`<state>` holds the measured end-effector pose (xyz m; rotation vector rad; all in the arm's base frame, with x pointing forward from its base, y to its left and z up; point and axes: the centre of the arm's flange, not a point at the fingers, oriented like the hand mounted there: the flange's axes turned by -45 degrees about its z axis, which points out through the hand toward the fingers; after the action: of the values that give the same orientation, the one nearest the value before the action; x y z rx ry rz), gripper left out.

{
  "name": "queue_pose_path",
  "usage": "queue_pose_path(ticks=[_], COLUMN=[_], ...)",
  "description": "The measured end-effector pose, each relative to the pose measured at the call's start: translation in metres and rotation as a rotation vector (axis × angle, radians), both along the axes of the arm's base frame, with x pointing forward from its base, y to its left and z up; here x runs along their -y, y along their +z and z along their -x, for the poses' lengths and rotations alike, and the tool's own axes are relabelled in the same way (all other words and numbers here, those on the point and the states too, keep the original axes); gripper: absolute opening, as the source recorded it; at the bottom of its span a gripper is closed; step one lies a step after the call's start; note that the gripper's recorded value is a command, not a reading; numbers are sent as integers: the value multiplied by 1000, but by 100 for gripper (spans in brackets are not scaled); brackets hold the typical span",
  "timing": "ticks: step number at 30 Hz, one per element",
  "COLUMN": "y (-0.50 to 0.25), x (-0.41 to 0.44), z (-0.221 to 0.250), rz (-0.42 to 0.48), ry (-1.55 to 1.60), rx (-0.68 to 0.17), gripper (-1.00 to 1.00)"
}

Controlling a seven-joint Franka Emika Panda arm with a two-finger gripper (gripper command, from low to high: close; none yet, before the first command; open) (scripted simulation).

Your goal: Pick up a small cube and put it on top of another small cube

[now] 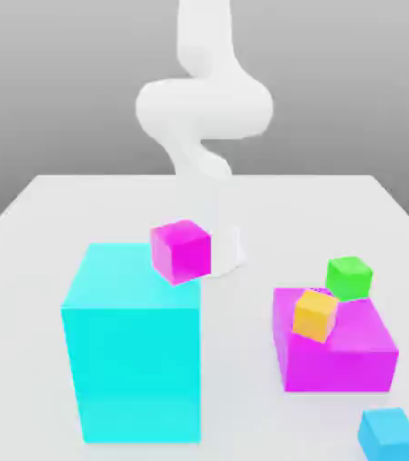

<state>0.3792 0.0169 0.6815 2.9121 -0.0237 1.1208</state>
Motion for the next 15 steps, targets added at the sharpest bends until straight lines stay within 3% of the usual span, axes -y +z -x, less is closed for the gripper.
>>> queue_pose_path(ticks=[8, 15], y=[-115, -229], x=[-55, -102], z=[-86, -128], rz=[61, 86], ry=[-10, 10], rx=[-203, -369], gripper=[0, 0])
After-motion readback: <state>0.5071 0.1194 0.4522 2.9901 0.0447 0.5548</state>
